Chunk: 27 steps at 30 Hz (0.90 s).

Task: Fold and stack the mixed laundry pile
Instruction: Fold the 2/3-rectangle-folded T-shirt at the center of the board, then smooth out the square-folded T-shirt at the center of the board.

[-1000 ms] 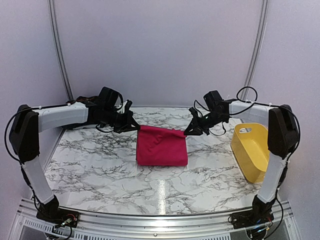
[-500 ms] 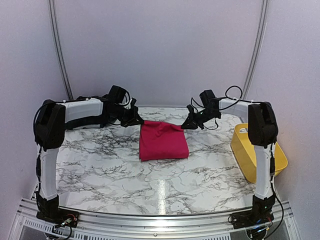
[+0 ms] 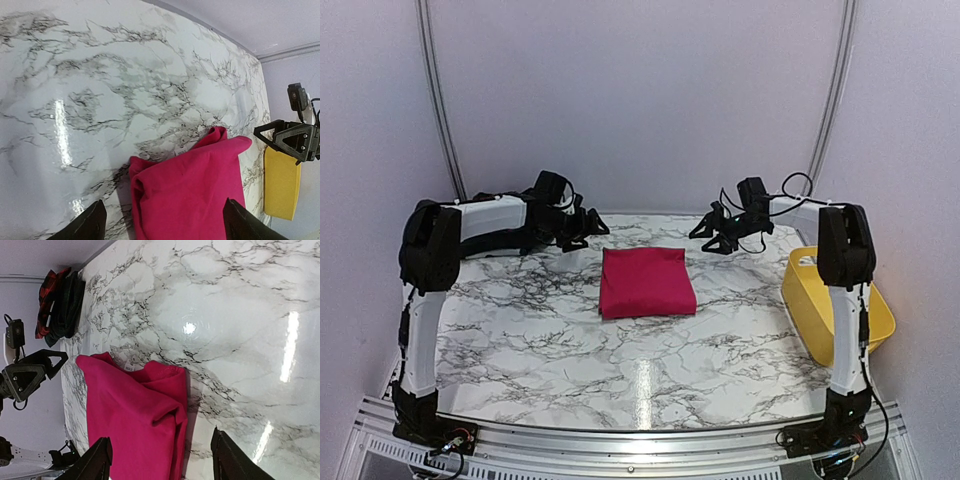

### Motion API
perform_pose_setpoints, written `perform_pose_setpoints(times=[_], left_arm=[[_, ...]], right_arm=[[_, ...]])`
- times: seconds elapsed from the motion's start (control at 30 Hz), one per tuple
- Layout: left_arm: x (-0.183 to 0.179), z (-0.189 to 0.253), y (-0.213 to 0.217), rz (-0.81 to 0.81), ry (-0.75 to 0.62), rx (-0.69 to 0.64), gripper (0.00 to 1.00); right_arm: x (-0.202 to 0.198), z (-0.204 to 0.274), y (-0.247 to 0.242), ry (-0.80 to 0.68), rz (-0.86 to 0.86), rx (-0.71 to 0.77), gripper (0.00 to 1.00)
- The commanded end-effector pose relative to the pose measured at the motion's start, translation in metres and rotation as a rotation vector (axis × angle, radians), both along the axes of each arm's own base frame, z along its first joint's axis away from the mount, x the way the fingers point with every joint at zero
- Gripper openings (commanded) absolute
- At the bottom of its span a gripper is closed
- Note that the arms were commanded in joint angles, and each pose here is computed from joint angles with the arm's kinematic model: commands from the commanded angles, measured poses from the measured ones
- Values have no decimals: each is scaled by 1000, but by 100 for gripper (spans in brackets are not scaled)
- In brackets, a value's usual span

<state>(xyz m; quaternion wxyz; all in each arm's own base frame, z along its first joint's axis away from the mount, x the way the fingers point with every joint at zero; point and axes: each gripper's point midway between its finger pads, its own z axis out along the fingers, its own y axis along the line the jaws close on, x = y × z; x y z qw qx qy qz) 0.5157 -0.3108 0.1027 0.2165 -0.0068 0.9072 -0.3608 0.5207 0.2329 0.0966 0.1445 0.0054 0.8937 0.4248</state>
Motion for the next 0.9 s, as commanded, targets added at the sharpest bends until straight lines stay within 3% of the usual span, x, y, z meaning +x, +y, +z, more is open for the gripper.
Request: perform_pose_setpoints(times=[0.0,0.13,0.3,0.4,0.63,0.87], left_arm=[[-15,35,15,-4,-83,23,84],[-47,38,-10,-134,-105,-19,78],[-58,28,-47,-223,-121,-96,61],[-42,19,-56,-193,-122,-154,53],[15,-7,-73,-108,-109,-277,44],[48,-59,-47,18,-38,-259,43]], right_arm=[[-13,56,-8,-144,38,25,61],[-41,58,23,-169,132,99,52],[-48,53,80,-194,269,158,41],[-34,40,95,-187,277,191,35],[25,-11,89,-194,201,213,30],[64,-43,63,-160,74,278,29]])
